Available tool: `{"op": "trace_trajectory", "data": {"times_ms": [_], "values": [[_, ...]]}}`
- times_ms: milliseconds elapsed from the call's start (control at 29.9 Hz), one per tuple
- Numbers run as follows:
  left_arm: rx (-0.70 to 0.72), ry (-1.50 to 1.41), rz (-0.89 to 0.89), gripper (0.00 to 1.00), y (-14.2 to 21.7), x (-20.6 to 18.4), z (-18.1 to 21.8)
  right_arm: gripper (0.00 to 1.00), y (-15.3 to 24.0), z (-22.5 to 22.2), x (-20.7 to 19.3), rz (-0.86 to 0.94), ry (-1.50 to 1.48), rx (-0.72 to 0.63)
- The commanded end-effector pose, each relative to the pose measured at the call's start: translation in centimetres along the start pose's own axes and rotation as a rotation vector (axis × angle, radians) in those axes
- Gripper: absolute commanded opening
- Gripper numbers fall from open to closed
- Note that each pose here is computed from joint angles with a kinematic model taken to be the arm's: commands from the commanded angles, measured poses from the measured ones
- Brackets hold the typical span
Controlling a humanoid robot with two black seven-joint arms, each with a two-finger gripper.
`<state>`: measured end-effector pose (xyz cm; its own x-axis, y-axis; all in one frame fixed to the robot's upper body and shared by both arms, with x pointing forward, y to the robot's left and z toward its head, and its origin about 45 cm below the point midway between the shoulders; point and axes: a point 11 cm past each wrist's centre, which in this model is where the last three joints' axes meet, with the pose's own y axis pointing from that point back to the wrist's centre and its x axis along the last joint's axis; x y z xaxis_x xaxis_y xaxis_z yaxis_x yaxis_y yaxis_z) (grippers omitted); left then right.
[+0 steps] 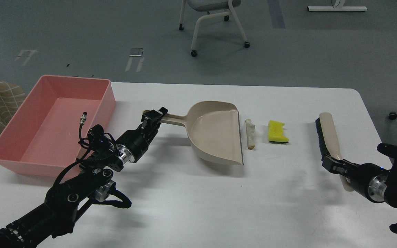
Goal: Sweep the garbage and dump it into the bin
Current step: 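Reach the right gripper to the black brush and grasp its handle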
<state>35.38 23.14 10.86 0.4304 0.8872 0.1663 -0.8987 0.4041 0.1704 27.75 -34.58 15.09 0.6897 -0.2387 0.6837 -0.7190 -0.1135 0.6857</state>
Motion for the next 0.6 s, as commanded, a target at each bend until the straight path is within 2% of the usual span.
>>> {"op": "trace_trajectory", "data": {"times_ms": [0, 167, 334, 501, 568], "values": [[-0.001, -0.002, 0.001, 0.00, 0.0, 0.1, 0.0, 0.33, 0.0, 0.3, -0.1, -0.004, 0.003, -0.009], [-0.005, -0.004, 0.002, 0.00, 0.1, 0.2, 0.0, 0.21, -0.1, 0.1, -0.5, -0.014, 0.004, -0.001], [-0.005, -0.004, 0.003, 0.00, 0.2, 0.3, 0.0, 0.15, -0.1, -0.1, -0.5, -0.012, 0.000, 0.010], [-0.009, -0.006, 0.003, 0.00, 0.2, 0.4, 0.1, 0.14, -0.3, -0.8, -0.2, -0.002, -0.020, 0.033], [-0.010, -0.004, 0.002, 0.00, 0.2, 0.3, 0.1, 0.17, -0.3, -1.2, -0.3, -0.003, -0.024, 0.044]]}}
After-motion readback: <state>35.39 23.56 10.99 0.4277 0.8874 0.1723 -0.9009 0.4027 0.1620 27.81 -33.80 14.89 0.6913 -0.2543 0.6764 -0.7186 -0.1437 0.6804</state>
